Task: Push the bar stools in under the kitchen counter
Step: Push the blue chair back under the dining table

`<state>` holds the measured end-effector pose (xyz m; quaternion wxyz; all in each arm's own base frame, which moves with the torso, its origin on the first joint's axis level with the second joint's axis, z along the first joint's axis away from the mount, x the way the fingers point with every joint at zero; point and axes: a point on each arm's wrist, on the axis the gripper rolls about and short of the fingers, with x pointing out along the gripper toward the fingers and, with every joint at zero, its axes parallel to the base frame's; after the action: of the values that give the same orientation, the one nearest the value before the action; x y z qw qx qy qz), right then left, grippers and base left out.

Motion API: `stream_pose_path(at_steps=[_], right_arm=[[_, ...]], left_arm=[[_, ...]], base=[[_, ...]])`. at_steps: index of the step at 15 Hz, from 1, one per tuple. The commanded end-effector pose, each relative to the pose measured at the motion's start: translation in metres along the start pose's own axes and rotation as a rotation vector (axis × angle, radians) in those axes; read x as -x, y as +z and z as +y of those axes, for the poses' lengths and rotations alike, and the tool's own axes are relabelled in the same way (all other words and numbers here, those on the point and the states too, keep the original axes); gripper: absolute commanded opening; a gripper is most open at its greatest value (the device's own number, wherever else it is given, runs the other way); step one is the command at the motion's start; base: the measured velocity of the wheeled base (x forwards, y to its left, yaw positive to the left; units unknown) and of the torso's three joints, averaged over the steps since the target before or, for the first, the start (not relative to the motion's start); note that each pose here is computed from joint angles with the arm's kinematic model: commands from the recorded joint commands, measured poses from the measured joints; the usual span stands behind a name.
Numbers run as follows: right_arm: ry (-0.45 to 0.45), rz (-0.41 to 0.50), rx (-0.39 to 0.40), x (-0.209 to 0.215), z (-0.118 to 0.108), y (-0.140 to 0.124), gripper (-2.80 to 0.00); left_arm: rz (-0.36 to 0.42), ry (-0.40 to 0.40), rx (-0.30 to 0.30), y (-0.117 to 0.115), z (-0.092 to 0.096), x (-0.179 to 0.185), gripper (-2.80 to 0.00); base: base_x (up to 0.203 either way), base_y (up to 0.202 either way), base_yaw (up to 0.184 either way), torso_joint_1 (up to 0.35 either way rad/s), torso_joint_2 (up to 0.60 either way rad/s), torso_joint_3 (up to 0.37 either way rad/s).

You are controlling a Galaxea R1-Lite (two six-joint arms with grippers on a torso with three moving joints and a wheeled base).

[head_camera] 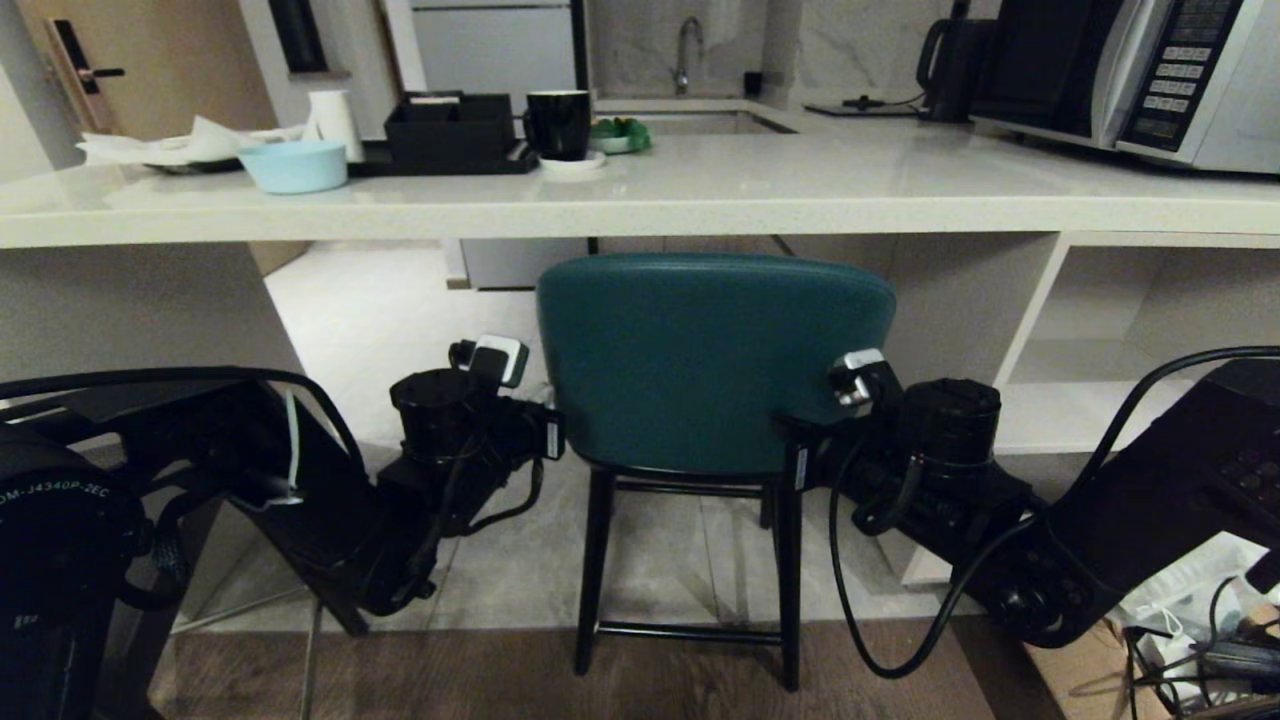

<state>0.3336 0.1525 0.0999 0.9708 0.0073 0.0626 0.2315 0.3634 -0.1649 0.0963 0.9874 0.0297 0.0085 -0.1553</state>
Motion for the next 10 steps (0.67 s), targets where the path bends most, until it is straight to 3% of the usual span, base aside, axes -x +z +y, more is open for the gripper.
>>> stream_pose_path(at_steps=[1,5,10], right_arm=[[0.001,-0.003,-0.001,0.000,0.000,0.000,-2.80],[0.000,0.013,-0.002,0.003,0.000,-0.004,-2.80],[-0.010,0.031,-0.007,0.021,-0.002,-0.004,-2.80]], left_arm=[[-0.003,-0.002,0.001,-0.001,-0.001,0.000,-2.80],[-0.020,-0.013,0.003,-0.007,-0.005,0.006,-2.80],[0.073,-0.039,-0.014,-0.043,-0.009,0.053,-2.80]], base=[[0.189,0.000,0.003,-0.002,0.01,0.007],[0.160,0.000,0.000,0.002,0.00,0.002],[0.000,0.000,0.000,0.000,0.00,0.000]])
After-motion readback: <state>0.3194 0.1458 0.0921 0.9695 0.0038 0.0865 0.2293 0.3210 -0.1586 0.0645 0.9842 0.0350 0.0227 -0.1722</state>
